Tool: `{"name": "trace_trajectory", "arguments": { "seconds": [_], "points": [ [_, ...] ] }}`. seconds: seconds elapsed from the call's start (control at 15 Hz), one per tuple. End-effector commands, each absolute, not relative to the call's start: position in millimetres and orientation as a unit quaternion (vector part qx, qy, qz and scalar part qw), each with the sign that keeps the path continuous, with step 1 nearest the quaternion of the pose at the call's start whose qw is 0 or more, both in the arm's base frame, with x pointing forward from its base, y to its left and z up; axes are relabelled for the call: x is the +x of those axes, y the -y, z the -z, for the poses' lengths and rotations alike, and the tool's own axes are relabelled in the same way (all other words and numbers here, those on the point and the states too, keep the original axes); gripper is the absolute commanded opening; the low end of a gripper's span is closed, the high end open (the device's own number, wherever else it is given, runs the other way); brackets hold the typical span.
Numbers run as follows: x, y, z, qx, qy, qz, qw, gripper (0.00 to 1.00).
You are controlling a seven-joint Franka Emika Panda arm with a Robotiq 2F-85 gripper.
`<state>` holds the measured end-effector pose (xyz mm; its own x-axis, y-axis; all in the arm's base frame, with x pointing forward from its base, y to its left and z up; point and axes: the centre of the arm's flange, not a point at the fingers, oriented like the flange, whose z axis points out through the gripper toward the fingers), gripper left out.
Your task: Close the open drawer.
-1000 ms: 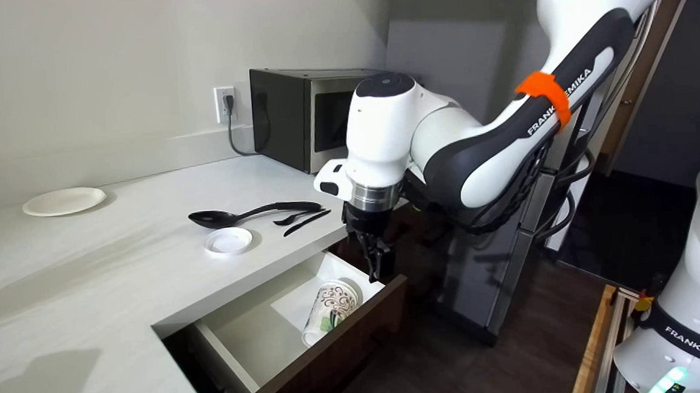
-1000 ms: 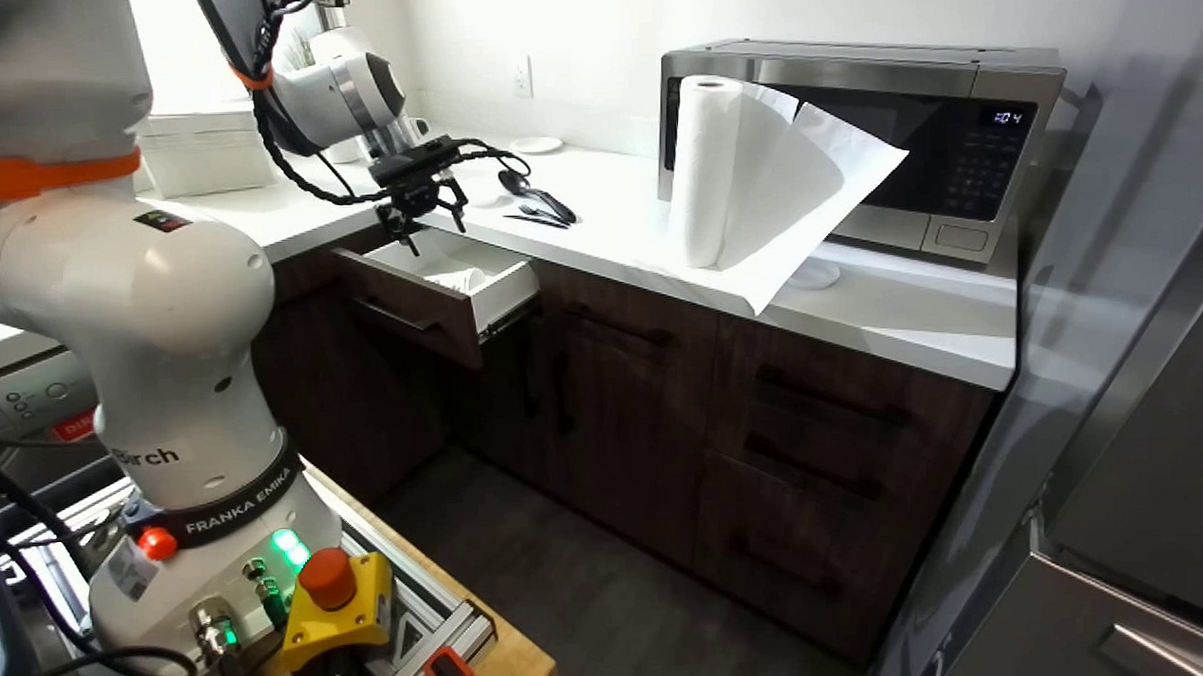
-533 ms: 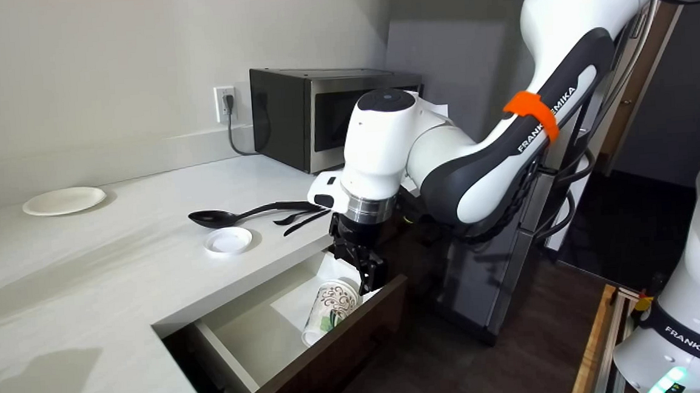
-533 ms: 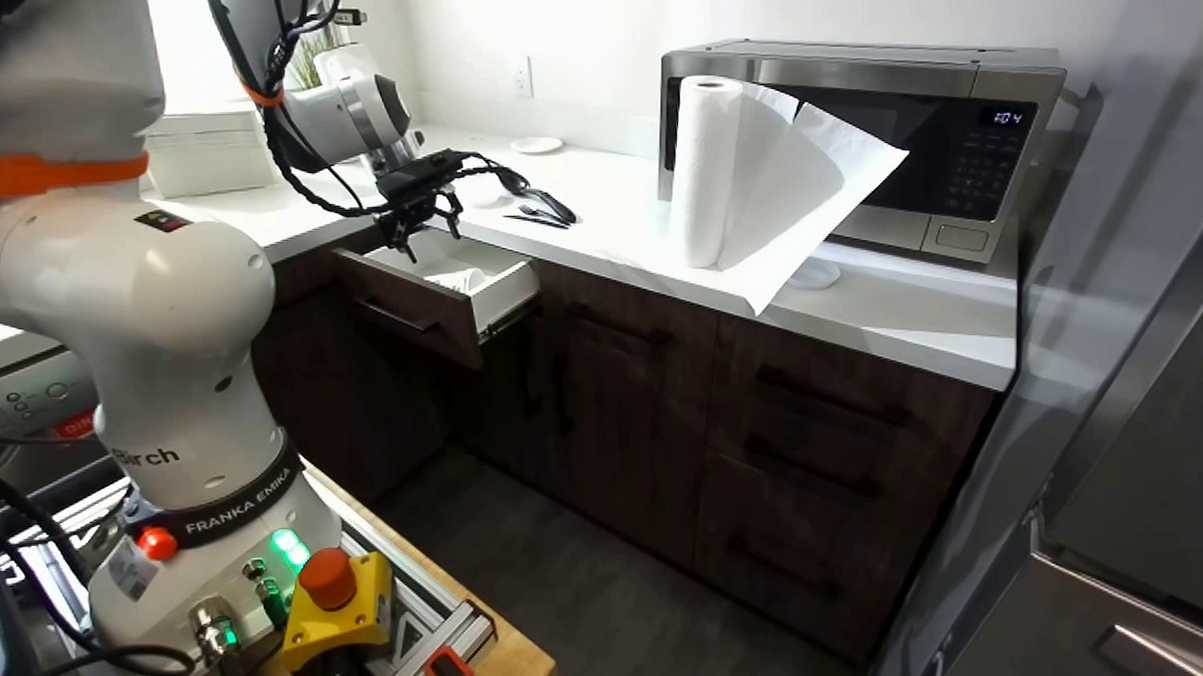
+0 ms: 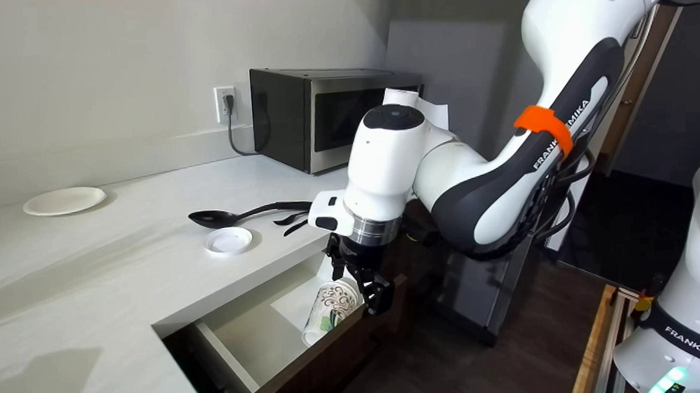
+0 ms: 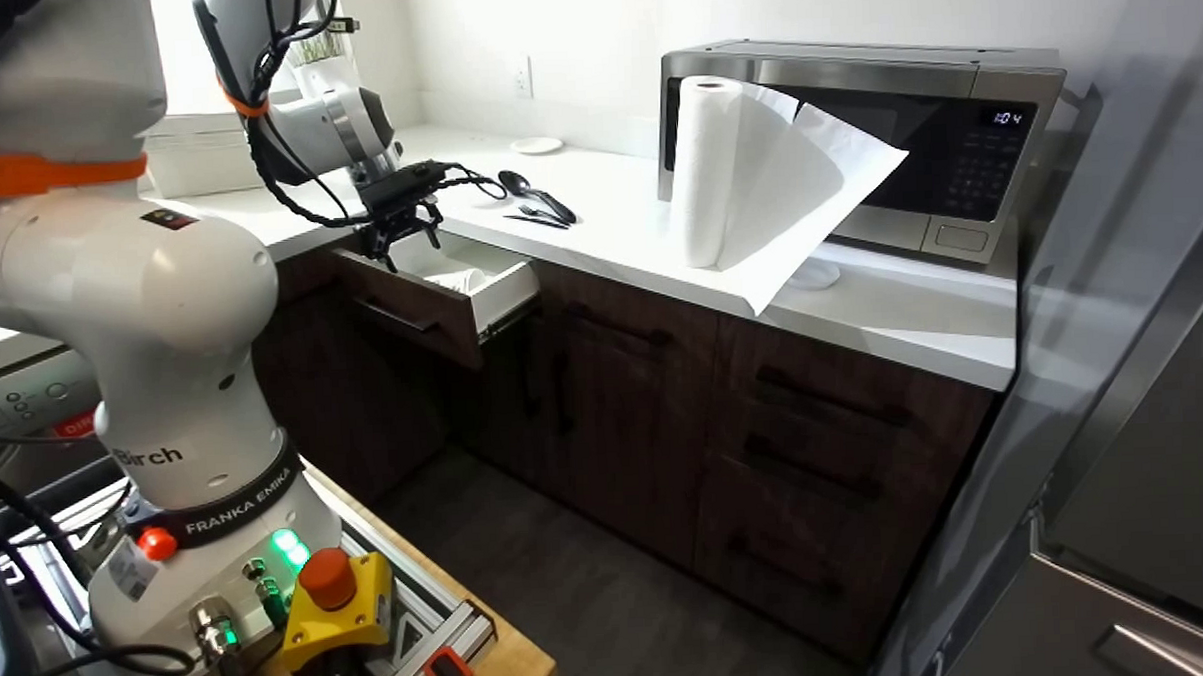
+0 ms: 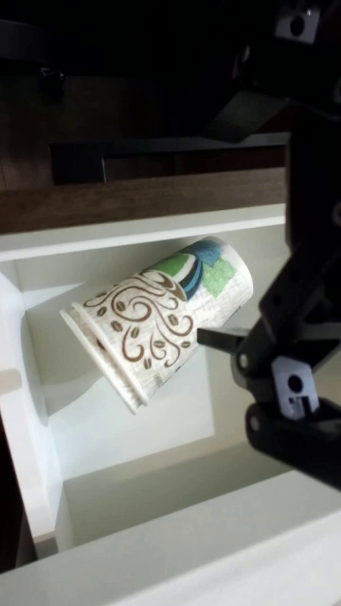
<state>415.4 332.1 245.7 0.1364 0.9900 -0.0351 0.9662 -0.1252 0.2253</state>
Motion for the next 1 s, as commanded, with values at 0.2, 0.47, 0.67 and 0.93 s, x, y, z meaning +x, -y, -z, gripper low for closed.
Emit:
{"name": "trace_trajectory", "arguments": {
  "seconds": [0.2,0.47,0.67,0.93],
  "points": [
    [414.6,-332.8,-213.7,0.730,-0.674,-0.078,0.086,1.00],
    [437.9,-332.0,-190.1,0.724,-0.680,-0.076,0.091,1.00],
    [431.4,-325.0,-198.7,0.729,-0.675,-0.064,0.090,1.00],
    [427.7,-336.1,-217.1,0.713,-0.679,-0.096,0.147,1.00]
  ]
}}
